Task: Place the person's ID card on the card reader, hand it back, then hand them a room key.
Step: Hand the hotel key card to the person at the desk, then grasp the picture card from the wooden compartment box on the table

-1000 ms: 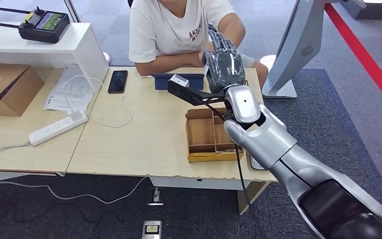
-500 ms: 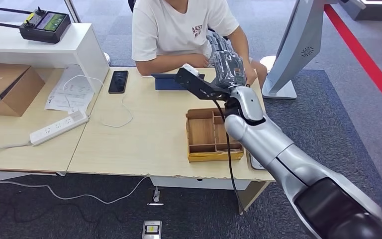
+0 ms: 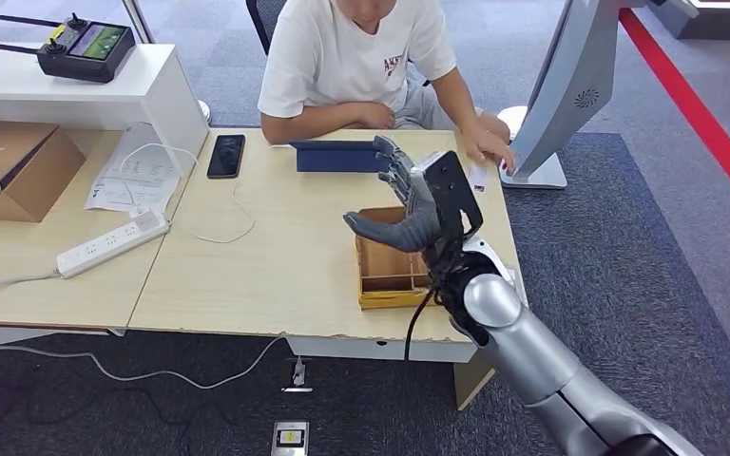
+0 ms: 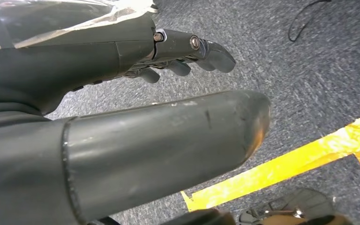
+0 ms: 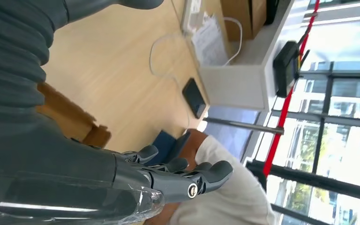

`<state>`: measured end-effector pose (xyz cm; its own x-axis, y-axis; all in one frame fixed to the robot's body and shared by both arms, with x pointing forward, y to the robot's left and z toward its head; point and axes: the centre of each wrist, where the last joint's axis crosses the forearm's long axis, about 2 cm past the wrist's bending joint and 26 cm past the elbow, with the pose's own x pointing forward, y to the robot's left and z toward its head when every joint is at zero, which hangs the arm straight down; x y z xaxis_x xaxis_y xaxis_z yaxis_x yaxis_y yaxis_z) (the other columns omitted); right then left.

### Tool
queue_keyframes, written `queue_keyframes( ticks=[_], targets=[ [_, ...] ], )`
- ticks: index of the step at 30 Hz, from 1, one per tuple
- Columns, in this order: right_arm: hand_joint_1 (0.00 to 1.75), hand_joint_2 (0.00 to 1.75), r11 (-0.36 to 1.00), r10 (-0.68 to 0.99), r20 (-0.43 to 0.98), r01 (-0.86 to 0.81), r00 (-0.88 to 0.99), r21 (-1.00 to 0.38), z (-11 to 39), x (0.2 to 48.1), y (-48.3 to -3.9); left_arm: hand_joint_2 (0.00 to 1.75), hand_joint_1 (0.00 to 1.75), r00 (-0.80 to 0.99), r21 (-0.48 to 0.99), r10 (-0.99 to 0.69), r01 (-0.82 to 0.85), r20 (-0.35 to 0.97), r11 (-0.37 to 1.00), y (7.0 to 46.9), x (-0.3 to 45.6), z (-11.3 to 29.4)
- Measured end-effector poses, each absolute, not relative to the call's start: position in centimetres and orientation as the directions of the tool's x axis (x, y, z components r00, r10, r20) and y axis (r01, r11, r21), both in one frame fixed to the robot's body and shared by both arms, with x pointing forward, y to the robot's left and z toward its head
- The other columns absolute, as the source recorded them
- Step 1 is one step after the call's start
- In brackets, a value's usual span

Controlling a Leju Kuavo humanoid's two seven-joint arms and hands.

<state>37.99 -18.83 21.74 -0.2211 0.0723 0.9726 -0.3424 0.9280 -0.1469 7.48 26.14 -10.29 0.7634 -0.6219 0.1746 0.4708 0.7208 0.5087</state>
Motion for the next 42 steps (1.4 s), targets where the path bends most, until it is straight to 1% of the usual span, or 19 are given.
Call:
queue_keyframes(
  ticks=[2, 5, 11, 13, 16, 19, 21, 23, 26, 29, 31, 42],
  targets=[
    [0.00, 1.75, 0.918, 0.037, 0.972, -0.377, -0.230, -0.125, 21.2, 36.4, -19.2, 0.00, 0.00, 0.769, 0.508, -0.617, 0.468, 0.170, 0.723, 26.3, 7.2, -10.4],
    [0.00, 1.75, 0.900, 0.032, 0.969, -0.414, -0.246, -0.135, 20.5, 34.4, -19.7, 0.00, 0.00, 0.774, 0.508, -0.611, 0.464, 0.165, 0.725, 26.5, 7.0, -10.4],
    [0.00, 1.75, 0.880, 0.083, 0.960, -0.433, -0.267, -0.196, 19.1, 31.7, -20.7, 0.00, 0.00, 0.786, 0.511, -0.598, 0.453, 0.158, 0.730, 26.7, 7.0, -10.4],
    [0.00, 1.75, 0.877, 0.129, 0.951, -0.416, -0.280, -0.241, 18.9, 31.3, -20.9, 0.00, 0.00, 0.788, 0.515, -0.595, 0.449, 0.158, 0.730, 26.8, 7.0, -10.4],
    [0.00, 1.75, 0.858, 0.283, 0.906, -0.339, -0.315, -0.386, 18.8, 31.0, -21.1, 0.00, 0.00, 0.789, 0.520, -0.594, 0.446, 0.156, 0.728, 26.8, 7.0, -10.4],
    [0.00, 1.75, 0.802, 0.459, 0.819, -0.237, -0.343, -0.549, 18.7, 30.8, -21.1, 0.00, 0.00, 0.791, 0.523, -0.594, 0.447, 0.149, 0.726, 26.8, 7.1, -10.4],
    [0.00, 1.75, 0.723, 0.593, 0.721, -0.157, -0.359, -0.673, 18.7, 30.6, -20.9, 0.00, 0.00, 0.789, 0.524, -0.597, 0.451, 0.144, 0.722, 26.8, 7.1, -10.4],
    [0.00, 1.75, 0.609, 0.721, 0.588, -0.069, -0.366, -0.790, 18.4, 30.4, -20.6, 0.00, 0.00, 0.788, 0.526, -0.600, 0.454, 0.141, 0.720, 26.7, 7.2, -10.4],
    [0.00, 1.75, 0.470, 0.822, 0.435, 0.006, -0.369, -0.883, 17.6, 30.2, -20.2, 0.00, 0.00, 0.787, 0.525, -0.601, 0.455, 0.140, 0.719, 26.6, 7.2, -10.4],
    [0.00, 1.75, 0.386, 0.860, 0.353, 0.017, -0.369, -0.922, 16.6, 30.0, -19.9, 0.00, 0.00, 0.785, 0.525, -0.603, 0.457, 0.141, 0.718, 26.5, 7.3, -10.3],
    [0.00, 1.75, 0.355, 0.871, 0.329, 0.005, -0.364, -0.935, 15.9, 29.8, -19.8, 0.00, 0.00, 0.784, 0.525, -0.604, 0.458, 0.141, 0.717, 26.5, 7.3, -10.3],
    [0.00, 1.75, 0.288, 0.894, 0.291, -0.062, -0.341, -0.956, 13.2, 29.3, -19.8, 0.00, 0.00, 0.789, 0.523, -0.599, 0.454, 0.140, 0.721, 26.5, 7.3, -10.3]
  ],
)
